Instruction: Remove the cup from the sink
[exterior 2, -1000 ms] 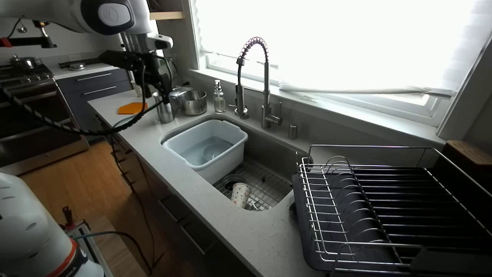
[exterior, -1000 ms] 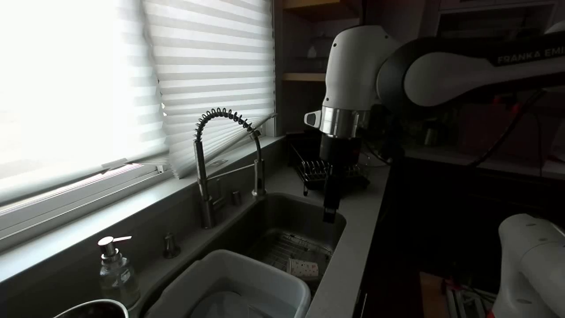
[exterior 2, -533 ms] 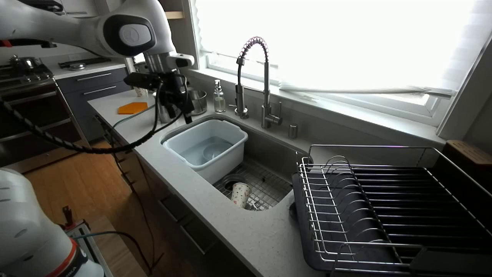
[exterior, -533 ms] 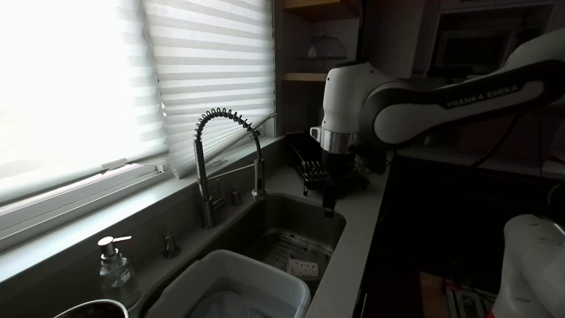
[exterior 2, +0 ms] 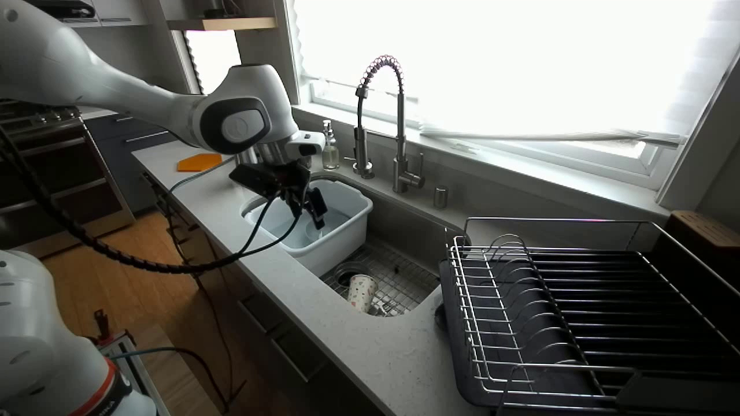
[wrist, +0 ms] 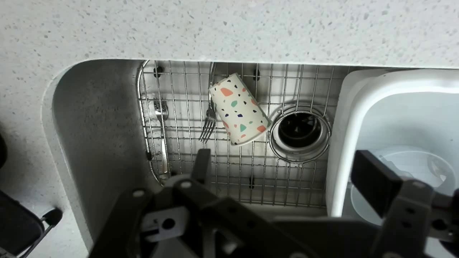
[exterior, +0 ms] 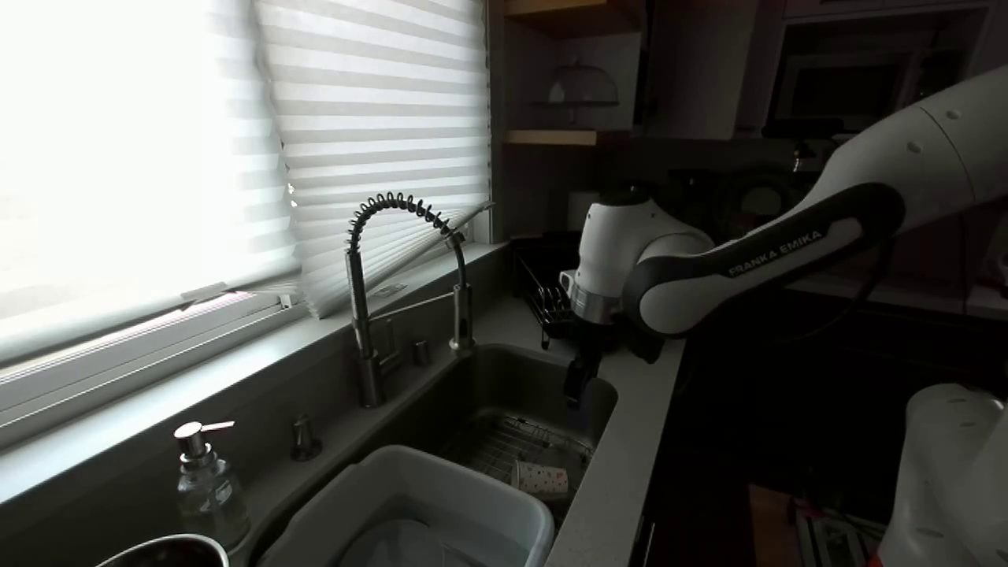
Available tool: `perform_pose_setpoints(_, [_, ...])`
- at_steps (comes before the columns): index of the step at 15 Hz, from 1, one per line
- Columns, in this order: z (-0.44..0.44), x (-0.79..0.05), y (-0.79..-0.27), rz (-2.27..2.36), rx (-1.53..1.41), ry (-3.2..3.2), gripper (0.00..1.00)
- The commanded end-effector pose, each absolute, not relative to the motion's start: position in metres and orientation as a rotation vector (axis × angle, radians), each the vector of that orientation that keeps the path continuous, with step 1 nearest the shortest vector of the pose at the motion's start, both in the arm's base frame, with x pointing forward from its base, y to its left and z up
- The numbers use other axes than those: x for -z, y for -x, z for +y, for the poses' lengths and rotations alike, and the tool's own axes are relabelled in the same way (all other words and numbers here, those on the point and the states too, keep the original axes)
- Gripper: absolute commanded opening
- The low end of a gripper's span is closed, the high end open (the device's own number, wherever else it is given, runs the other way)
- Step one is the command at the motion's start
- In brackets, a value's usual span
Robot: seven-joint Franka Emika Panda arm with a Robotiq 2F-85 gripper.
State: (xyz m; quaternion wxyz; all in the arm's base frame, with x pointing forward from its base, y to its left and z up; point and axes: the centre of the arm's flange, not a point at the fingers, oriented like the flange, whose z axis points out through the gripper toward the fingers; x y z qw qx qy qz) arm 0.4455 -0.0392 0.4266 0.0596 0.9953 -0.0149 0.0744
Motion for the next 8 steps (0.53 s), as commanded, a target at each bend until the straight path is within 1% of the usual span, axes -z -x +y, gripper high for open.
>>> perform_pose_setpoints(1, [-0.039,-0.423,-0.447,-0.05,-0.221,-3.015,1.0])
perform_pose_setpoints(7, [-0.039,-0.425,-0.447,-0.059,-0.229,-3.014,1.0])
perform_pose_setpoints(8, [-0.045,-0.414,-0.452,-0.071,-0.201,-3.017,1.0])
